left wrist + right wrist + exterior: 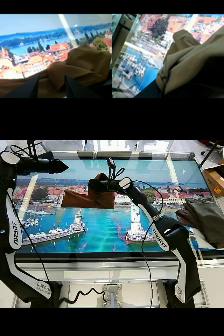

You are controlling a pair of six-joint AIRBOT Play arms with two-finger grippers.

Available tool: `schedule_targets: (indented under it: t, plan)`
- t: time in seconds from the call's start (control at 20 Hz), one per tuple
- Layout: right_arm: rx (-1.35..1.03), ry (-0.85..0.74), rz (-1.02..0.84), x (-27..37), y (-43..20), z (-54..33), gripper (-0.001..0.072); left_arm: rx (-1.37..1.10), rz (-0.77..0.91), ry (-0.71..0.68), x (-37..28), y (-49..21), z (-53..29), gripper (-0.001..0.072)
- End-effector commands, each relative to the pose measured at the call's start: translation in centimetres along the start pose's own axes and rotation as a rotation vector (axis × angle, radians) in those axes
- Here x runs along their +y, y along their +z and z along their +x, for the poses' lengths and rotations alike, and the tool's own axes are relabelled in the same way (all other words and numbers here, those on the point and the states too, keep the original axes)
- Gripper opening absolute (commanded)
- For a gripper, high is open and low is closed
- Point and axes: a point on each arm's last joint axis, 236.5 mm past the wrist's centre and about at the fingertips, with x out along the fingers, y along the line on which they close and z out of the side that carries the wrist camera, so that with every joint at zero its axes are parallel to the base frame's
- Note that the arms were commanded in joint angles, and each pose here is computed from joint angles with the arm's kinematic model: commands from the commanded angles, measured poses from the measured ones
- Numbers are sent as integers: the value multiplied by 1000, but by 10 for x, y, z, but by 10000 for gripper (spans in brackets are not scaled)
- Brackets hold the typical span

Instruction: Fold the shirts.

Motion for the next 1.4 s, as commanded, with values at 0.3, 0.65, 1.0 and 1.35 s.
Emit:
schedule_targets:
  t: [0.3,0.65,1.0,1.35]
  plan:
    - [-67,90,-49,25,9,6,281,22,1,-5,-1,-5,-1,377]
    - [-116,209,-80,53,19,1,347,32,3,-7,-1,-8,-1,377]
    - [-6,106,-67,-29,30,-39,452,81,-3,-33,-6,-20,1,377]
    - [318,-149,146,-161,-28,-114,512,144,11,-71,-24,-40,30,378]
